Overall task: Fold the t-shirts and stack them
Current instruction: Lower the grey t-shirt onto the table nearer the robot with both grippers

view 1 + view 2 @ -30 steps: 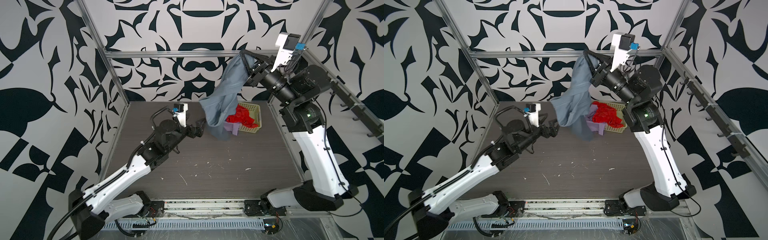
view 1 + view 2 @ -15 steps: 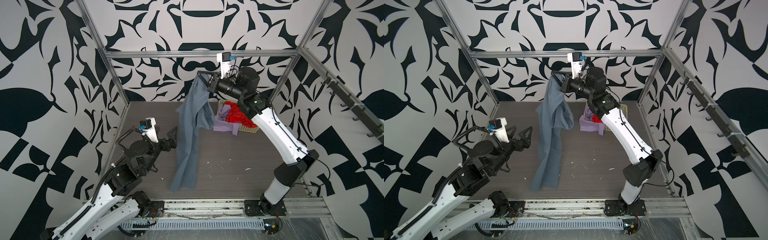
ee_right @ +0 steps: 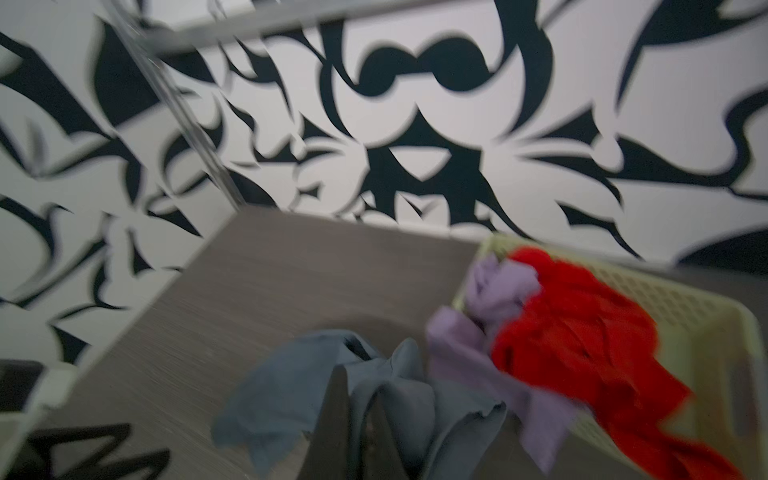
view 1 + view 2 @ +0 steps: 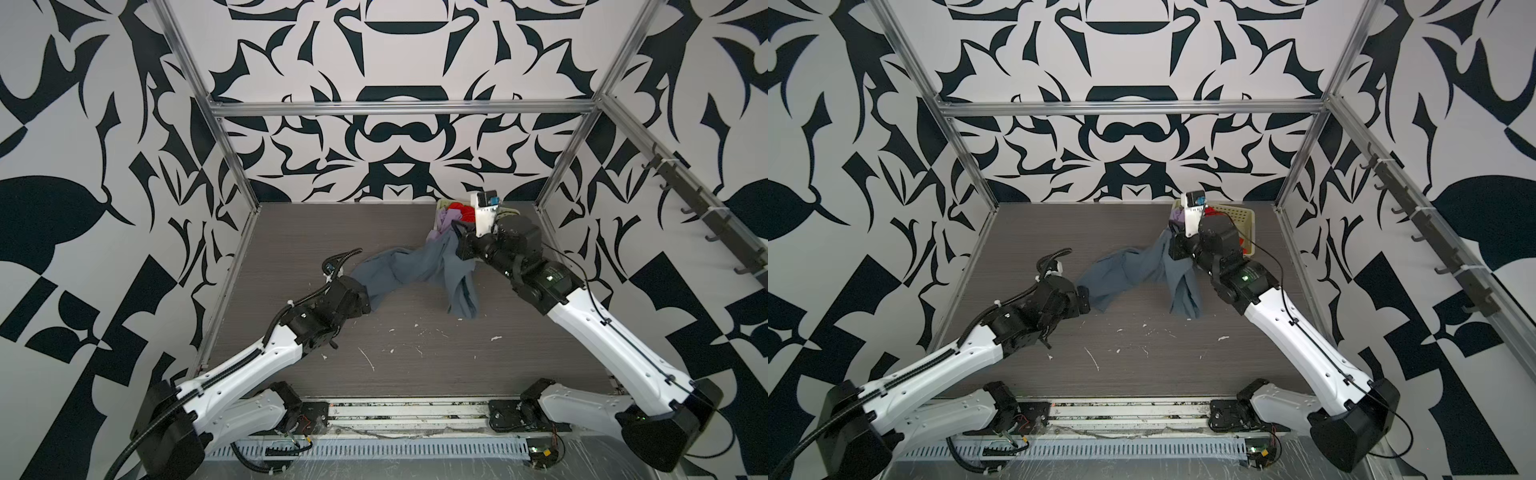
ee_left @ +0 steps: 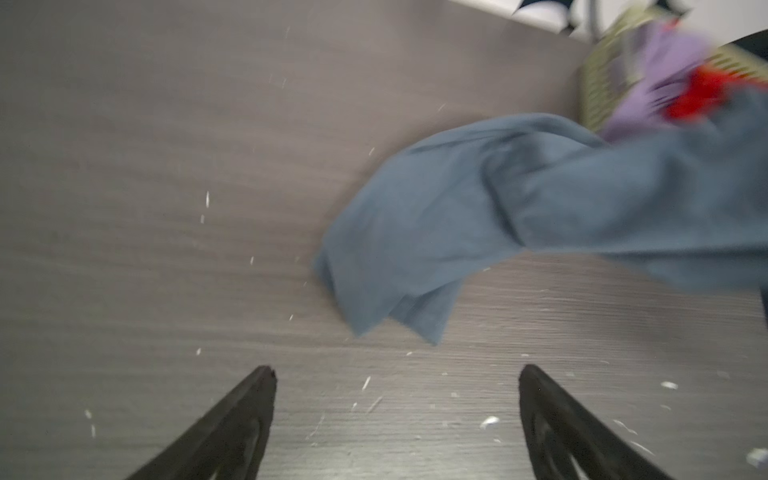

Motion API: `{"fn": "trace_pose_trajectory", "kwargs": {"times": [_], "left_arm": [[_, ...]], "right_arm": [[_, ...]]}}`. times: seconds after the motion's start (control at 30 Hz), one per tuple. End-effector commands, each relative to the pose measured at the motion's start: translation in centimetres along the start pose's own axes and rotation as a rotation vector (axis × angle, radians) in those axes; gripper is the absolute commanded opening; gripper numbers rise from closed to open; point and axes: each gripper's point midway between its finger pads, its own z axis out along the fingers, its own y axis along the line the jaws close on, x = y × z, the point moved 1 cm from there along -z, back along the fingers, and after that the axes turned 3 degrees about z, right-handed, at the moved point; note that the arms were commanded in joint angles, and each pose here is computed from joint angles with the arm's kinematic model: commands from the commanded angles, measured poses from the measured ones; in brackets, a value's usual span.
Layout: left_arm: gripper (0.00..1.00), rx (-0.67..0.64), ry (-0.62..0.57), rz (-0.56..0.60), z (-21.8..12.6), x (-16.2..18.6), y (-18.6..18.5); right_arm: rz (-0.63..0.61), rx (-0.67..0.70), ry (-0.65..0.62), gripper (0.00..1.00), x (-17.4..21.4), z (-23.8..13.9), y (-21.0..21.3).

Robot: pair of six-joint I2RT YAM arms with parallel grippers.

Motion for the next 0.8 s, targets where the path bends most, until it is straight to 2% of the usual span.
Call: {"fn": "trace_pose_trajectory", "kwargs": {"times": [0.0,0.1,0.2,0.33,0.5,0.63,0.73,0.77], "left_arm": [[0.88,0.045,0.048,-0.166,2.5,0.5,-0.4],[0.86,0.027,0.098,-0.164,4.7,0.8,-0.3],[0.82,0.021,0.141,-0.119,6.8,0.9,-0.9],[0.77,0.006,0.18,-0.103,9.2,0.4,-1.2],[0.54,0.042,0.222,-0.162,11.7,0.3,-1.5],[0.35,0.045,0.213,-0.156,12.1,-0.3,-1.7],[0.14,0.067,0.182,-0.145,11.4,-1.4,-2.1],[0.03,0.074,0.17,-0.144,11.0,-1.9,-2.2]], "right_arm": [[0.003,0.256,0.054,0.08,3.5,-0.2,-5.3],[0.029,0.33,0.12,0.34,6.1,-0.5,-7.5],[0.068,0.361,0.142,0.45,7.1,-1.0,-9.0],[0.105,0.356,0.149,0.51,7.7,-1.4,-9.6],[0.124,0.326,0.193,0.55,9.3,-1.2,-9.4],[0.152,0.319,0.234,0.55,11.4,-0.6,-9.6],[0.176,0.317,0.27,0.56,13.1,-0.1,-9.8],[0.182,0.322,0.279,0.56,13.5,0.0,-9.9]]}}
